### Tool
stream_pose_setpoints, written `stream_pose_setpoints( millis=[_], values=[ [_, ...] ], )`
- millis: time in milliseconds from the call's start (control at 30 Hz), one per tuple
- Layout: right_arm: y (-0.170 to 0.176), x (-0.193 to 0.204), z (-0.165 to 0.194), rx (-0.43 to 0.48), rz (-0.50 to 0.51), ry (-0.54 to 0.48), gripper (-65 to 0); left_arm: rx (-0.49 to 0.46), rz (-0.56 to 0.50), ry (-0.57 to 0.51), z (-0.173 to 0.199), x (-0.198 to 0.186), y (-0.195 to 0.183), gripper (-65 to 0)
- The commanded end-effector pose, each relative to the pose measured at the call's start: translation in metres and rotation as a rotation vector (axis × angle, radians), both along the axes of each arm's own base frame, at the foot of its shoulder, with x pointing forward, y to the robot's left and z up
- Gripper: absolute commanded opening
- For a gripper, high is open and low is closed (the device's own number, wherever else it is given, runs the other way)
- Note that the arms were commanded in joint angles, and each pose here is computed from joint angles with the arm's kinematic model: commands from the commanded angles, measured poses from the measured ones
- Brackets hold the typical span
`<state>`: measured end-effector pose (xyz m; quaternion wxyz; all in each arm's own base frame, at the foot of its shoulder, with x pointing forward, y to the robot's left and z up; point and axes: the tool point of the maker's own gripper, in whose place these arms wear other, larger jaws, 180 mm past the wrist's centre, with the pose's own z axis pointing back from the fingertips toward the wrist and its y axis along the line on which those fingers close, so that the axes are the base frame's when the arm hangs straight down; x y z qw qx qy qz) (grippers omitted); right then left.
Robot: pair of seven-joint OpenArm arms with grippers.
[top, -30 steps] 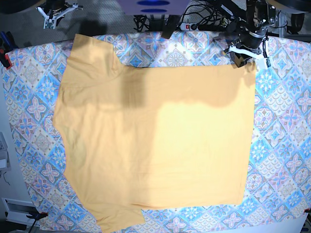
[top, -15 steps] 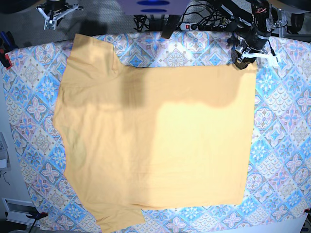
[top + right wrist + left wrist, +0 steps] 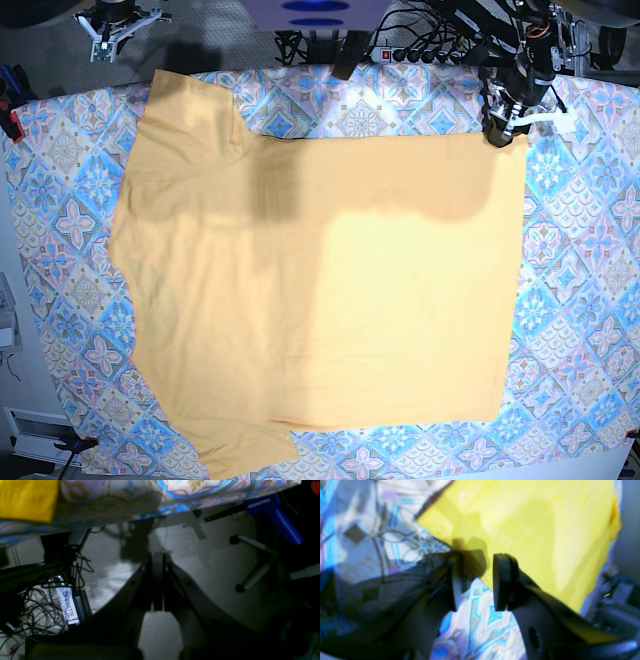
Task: Fold the T-shirt properly
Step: 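Lower the left gripper onto the shirt's shoulder corner and grasp it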
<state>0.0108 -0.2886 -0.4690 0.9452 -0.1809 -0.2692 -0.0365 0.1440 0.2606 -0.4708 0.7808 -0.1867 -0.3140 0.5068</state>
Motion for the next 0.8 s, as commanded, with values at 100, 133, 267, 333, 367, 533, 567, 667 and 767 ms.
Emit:
stream_pose_setpoints(
  millis=[100,133,267,333,367,533,567,667,767],
  values=[
    [-0.003,0.000,0.006,-0.014,0.007,-0.012,-65.0,0.011,0.002,-0.004,0.003,0.003,0.005,-44.6],
    [-0.003,0.000,0.006,-0.014,0.007,-0.012,-65.0,0.010,0.003,-0.005,0.003,0.004,0.005,-44.6],
    [-0.003,0.000,0.006,-0.014,0.007,-0.012,-65.0,0.009,0.002,-0.022,0.006,0.012,0.004,-44.6],
    [-0.003,0.000,0.006,-0.014,0.007,-0.012,-65.0,-0.011,-0.012,-0.010,0.004,0.009,0.000,-44.6],
    [-0.003,0.000,0.006,-0.014,0.007,-0.012,-65.0,-0.023,-0.022,-0.002,0.004,0.008,-0.002,-44.6],
    [-0.004,0.000,0.006,-0.015,0.006,-0.013,-65.0,-0.047,-0.010,0.021,-0.007,0.006,-0.002,-44.6],
    [-0.003,0.000,0.006,-0.014,0.007,-0.012,-65.0,-0.057,-0.007,0.013,-0.006,0.010,-0.006,-44.6],
    [-0.003,0.001,0.006,-0.014,0.007,-0.014,-65.0,-0.069,-0.003,0.001,-0.006,0.015,-0.011,-44.7],
    [-0.004,0.009,0.006,-0.016,0.005,-0.033,-65.0,-0.069,-0.003,-0.012,-0.004,0.021,-0.012,-45.2]
  ],
)
